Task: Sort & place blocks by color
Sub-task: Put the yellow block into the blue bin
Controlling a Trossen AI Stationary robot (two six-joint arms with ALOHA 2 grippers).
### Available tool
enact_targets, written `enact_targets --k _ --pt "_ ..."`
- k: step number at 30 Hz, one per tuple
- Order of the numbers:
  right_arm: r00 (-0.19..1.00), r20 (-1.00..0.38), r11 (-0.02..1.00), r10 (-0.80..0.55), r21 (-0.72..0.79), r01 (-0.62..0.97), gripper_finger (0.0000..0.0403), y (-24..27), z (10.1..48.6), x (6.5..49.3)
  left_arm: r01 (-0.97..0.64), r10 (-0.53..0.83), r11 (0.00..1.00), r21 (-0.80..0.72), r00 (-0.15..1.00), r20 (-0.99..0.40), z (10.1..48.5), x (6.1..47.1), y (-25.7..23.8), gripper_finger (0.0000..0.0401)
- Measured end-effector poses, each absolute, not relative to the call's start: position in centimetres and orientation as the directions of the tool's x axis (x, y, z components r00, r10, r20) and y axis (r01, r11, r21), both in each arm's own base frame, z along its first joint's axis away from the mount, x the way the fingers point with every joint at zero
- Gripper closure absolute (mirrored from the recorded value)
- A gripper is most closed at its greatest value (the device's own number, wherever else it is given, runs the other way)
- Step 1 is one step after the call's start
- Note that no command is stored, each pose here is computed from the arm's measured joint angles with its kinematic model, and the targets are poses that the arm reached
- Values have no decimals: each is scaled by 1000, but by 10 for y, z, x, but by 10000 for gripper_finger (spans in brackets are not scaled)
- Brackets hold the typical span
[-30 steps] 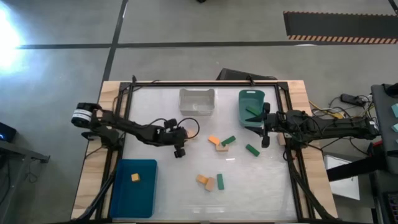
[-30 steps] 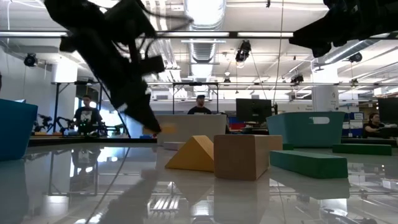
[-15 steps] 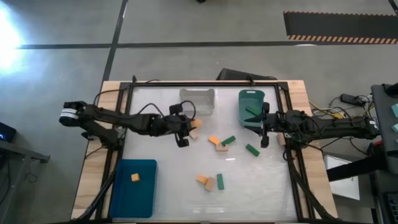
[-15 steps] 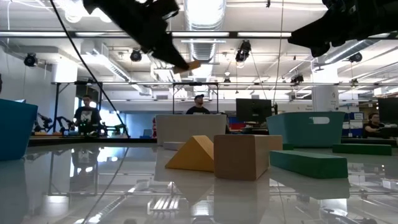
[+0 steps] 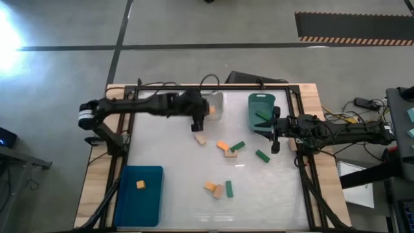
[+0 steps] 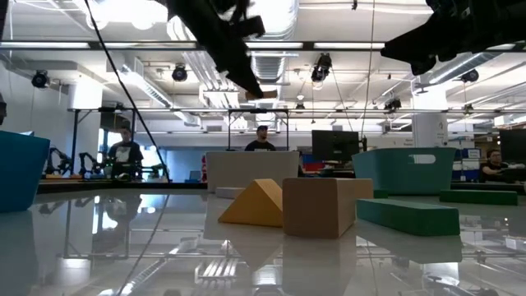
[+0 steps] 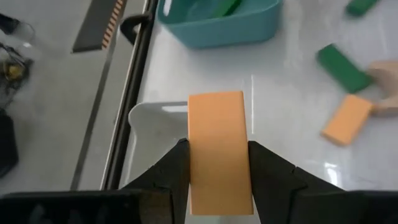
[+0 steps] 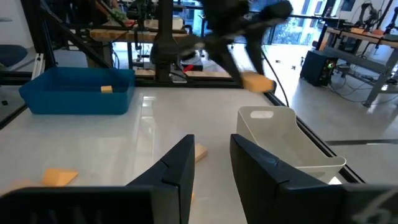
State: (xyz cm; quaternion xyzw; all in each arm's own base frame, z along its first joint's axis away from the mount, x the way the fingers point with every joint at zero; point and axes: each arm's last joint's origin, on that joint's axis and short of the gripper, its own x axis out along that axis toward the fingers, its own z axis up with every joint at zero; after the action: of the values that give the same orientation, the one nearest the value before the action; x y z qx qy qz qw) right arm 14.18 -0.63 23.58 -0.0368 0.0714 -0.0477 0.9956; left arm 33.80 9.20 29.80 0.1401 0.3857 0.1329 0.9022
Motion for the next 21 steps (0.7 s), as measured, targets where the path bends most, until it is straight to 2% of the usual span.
enact_targets --k 10,21 --pt "984 -147 993 -100 -81 89 314 -6 235 142 -138 321 944 298 579 -749 254 357 169 287" --pt "984 -148 992 -100 -88 88 314 -6 235 142 -94 303 951 296 481 -823 208 360 206 287"
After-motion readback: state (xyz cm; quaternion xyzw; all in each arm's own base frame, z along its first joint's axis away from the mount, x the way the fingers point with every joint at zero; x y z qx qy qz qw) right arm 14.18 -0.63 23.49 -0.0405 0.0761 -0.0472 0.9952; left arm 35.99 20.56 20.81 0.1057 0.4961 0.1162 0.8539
